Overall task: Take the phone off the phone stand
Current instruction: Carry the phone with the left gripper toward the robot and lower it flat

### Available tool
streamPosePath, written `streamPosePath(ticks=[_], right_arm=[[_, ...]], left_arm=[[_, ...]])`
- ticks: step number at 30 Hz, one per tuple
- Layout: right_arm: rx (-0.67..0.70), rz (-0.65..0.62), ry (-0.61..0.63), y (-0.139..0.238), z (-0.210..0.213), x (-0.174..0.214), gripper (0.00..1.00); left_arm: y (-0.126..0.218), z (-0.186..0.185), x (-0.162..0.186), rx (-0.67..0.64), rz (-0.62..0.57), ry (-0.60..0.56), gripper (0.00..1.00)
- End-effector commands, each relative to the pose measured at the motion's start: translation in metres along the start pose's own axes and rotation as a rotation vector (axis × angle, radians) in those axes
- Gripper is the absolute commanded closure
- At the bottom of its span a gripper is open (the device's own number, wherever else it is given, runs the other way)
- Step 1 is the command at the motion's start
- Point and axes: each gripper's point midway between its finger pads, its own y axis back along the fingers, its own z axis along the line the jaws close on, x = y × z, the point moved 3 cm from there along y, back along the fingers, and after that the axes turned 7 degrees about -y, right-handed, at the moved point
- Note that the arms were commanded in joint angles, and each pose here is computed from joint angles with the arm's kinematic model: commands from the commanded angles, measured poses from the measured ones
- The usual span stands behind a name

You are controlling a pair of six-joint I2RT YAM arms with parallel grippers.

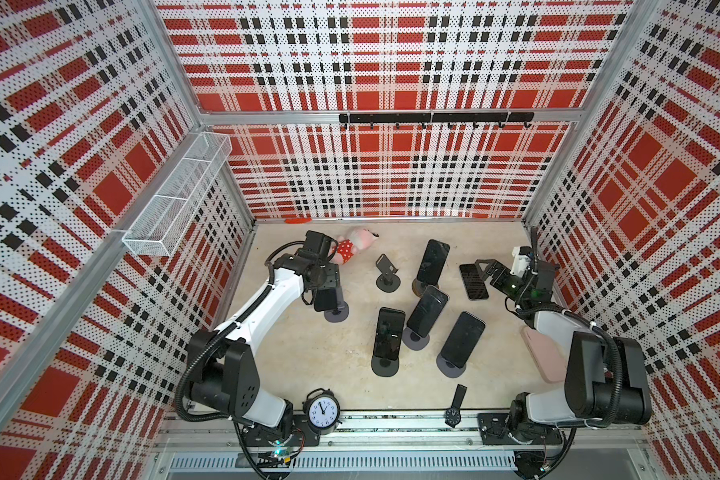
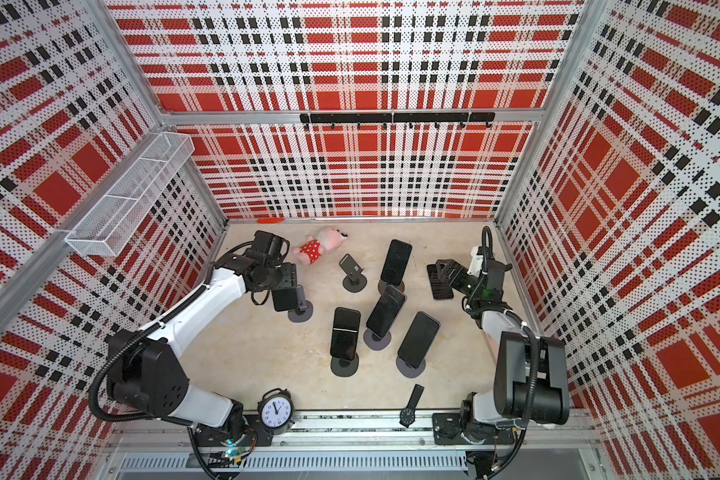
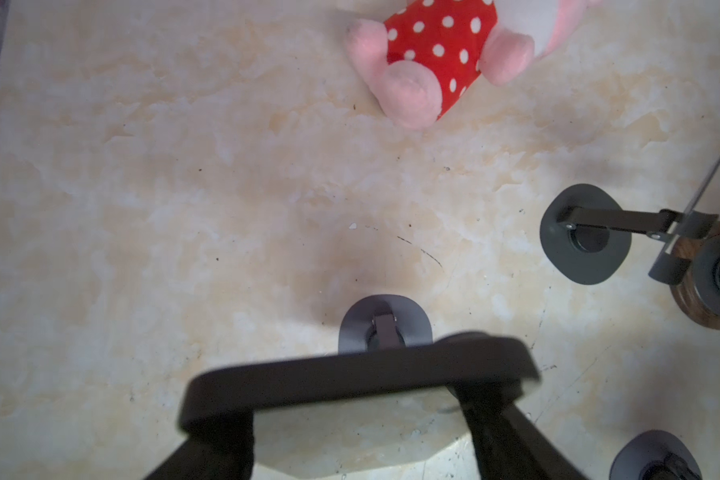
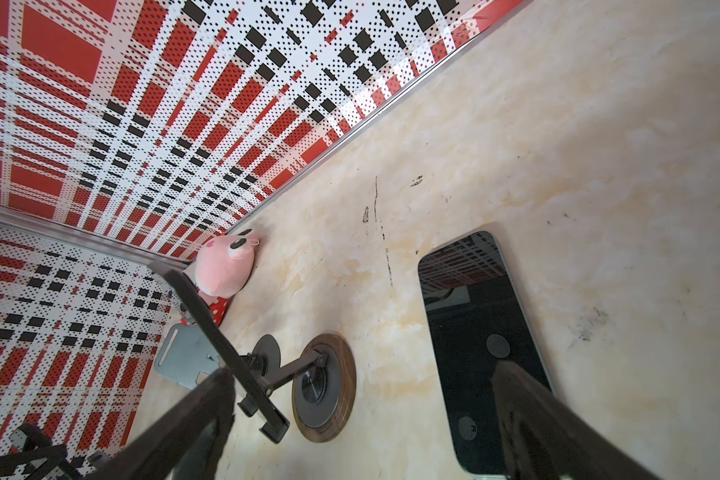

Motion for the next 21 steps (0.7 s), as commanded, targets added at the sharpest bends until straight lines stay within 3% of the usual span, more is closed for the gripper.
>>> streamPosePath(ticks=[1, 12, 21], right_arm=[[-0.028, -0.035, 0.017, 0.004, 0.009, -0.011, 0.00], [-0.028, -0.039, 0.013, 0.004, 0.009, -0.011, 0.00], [-0.033, -0.044, 0.027, 0.006, 0.012, -0.013, 0.00]], left_arm=[[0.010, 0.027, 0.003, -0.034, -0.017, 0.037, 0.33], [-0.007, 0.058, 0.028, -0.035, 0.026, 0.117, 0.33], [-0.028, 0.060, 0.068, 0.001, 0.073, 0.273, 0.36]])
